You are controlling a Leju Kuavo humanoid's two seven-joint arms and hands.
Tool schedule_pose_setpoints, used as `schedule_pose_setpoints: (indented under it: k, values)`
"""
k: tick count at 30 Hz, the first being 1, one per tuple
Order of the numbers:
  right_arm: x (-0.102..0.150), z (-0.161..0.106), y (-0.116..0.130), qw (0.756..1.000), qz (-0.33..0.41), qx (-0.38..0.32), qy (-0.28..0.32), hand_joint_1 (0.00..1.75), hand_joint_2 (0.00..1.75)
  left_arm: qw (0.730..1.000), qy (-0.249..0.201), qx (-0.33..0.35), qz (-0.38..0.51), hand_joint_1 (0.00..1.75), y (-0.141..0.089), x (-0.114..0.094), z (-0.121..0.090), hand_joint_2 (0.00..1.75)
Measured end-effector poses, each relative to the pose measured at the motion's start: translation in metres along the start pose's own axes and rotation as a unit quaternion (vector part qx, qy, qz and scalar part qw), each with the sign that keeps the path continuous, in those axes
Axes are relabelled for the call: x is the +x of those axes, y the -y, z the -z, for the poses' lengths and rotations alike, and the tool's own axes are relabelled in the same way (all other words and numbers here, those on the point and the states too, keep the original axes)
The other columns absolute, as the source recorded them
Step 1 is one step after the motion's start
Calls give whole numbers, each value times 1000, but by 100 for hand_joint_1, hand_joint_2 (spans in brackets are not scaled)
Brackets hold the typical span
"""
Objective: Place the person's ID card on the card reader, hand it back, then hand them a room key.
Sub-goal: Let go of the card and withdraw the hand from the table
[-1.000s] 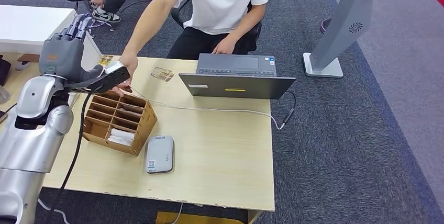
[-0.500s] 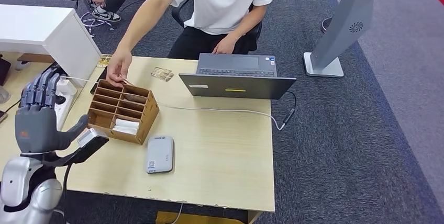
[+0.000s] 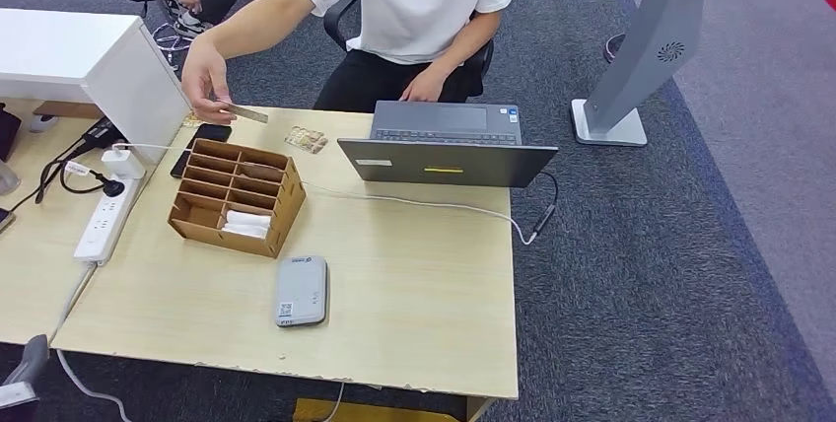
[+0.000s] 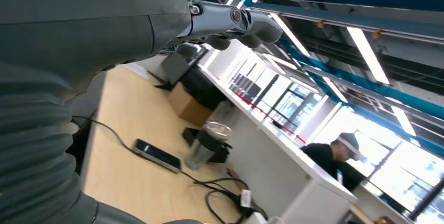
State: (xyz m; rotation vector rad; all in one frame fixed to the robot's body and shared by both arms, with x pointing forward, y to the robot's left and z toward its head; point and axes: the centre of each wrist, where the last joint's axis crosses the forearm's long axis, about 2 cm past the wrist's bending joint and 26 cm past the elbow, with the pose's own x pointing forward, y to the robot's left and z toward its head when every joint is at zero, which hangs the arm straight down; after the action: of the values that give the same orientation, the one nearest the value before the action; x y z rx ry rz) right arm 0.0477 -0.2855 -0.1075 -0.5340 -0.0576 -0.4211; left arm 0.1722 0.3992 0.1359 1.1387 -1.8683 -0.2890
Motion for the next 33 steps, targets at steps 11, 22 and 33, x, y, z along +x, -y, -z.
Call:
schedule_pose_setpoints:
  k: [11, 22, 33]
  values:
    - [2, 0, -1, 1000, -5, -2, 11, 0, 175, 987, -139, 79, 1, 0, -58, -45, -49, 175]
    - [4, -1, -1, 1000, -22, -9, 18, 0, 175, 951, -282, 128, 5, 0, -76, -80, -81, 175]
    - [7, -1, -2, 998, -48, -6, 37, 0, 175, 758, -594, 254, -93, 0, -45, -158, -184, 175]
